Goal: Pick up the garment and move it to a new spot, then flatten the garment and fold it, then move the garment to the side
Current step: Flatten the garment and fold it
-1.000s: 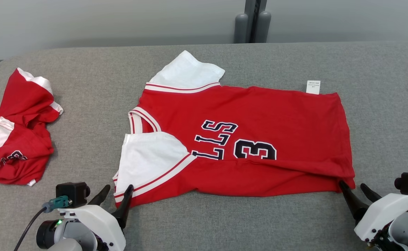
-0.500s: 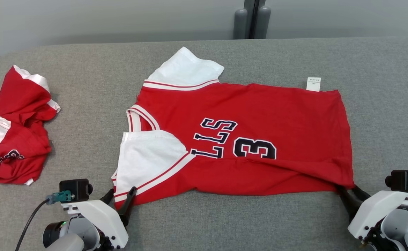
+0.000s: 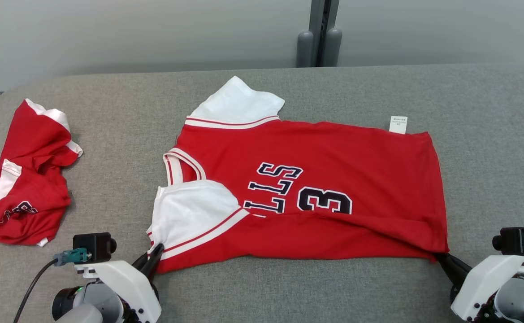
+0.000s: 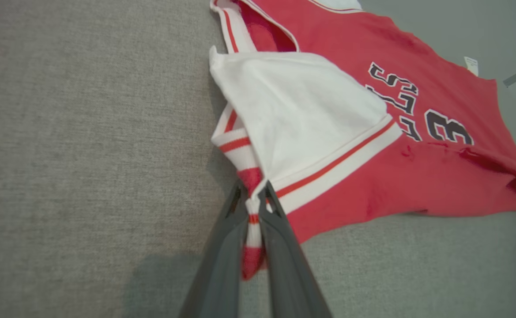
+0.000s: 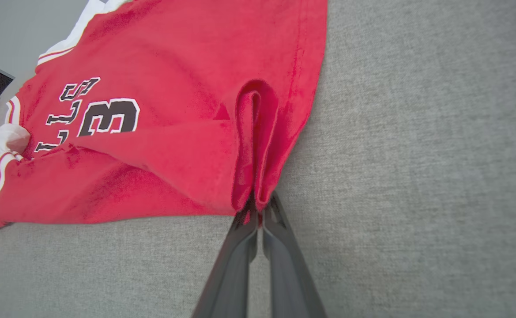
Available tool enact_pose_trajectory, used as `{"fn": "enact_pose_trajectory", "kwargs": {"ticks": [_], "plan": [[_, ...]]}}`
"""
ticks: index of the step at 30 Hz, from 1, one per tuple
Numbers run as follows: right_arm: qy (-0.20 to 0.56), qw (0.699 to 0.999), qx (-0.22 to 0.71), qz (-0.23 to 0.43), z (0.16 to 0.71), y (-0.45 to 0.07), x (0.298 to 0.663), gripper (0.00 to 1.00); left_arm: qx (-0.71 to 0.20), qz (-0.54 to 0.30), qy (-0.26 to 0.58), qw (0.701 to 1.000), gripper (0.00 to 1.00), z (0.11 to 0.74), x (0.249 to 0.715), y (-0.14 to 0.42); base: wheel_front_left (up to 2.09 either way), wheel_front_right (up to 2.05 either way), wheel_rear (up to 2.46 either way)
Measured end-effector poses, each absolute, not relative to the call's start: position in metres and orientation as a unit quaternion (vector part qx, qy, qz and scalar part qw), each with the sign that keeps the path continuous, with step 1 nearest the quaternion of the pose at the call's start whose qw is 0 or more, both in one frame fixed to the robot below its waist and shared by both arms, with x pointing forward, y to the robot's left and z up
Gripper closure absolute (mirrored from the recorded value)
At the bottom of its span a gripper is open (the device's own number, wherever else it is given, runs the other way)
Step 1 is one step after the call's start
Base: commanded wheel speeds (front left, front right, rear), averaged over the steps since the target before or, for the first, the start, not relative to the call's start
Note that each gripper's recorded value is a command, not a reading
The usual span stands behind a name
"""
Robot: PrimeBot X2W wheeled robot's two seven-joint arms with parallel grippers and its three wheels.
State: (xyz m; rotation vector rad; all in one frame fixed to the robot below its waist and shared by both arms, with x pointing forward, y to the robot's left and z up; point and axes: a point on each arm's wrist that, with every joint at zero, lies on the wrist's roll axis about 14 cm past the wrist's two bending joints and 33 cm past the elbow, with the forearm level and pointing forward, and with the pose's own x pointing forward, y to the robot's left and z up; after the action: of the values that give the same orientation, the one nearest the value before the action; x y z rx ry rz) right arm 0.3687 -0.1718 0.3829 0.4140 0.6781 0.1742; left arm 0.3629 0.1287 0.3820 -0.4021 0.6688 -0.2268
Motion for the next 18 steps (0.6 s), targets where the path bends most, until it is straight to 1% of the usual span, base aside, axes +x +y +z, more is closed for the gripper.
{"fn": "enact_pose_trajectory", "kwargs": {"ticks": [4, 8, 18], "plan": [[0.342, 0.913, 0.206, 0.08, 0.385, -0.182, 0.356, 1.0, -0.182, -0.113, 0.329, 0.92, 1.0, 0.389, 0.353, 0.135, 0.0, 0.0, 0.0], [0.363, 0.905, 0.212, 0.069, 0.383, -0.194, 0.34, 1.0, -0.171, -0.123, 0.347, 0.914, 1.0, 0.391, 0.336, 0.135, 0.0, 0.0, 0.0], [0.394, 0.889, 0.229, 0.041, 0.38, -0.217, 0.311, 1.0, -0.176, -0.158, 0.406, 0.883, 1.0, 0.392, 0.285, 0.114, 0.0, 0.0, 0.0]]}}
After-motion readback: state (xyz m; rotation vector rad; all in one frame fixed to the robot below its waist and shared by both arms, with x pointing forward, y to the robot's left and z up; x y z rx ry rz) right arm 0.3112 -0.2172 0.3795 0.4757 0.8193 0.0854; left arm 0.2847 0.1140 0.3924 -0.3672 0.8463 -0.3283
